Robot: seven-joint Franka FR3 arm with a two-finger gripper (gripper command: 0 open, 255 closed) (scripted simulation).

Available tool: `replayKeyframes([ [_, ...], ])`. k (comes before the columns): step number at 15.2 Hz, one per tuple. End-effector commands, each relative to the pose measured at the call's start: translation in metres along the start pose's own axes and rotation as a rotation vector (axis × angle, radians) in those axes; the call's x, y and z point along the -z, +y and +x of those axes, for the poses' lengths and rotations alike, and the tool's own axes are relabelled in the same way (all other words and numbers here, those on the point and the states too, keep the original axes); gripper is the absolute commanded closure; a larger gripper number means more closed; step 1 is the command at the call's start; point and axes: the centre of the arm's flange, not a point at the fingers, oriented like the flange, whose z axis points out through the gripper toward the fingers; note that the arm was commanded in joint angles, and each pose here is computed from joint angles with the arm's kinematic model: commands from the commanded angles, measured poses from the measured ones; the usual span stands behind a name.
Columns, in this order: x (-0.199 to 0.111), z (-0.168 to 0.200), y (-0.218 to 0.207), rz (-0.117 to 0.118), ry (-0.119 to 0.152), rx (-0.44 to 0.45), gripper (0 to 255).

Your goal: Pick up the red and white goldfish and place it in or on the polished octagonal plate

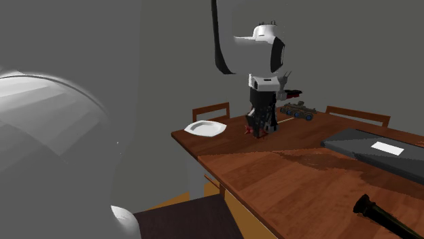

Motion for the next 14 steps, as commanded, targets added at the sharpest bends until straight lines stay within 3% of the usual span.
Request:
replayKeyframes([
  [1, 0.01, 0.0, -0.001, 0.0, 0.0, 0.0, 255],
  [3, 0.021, 0.0, -0.001, 0.0, 0.0, 0.0, 255],
  [14, 0.022, -0.146, -0.003, 0.0, 0.0, 0.0, 255],
])
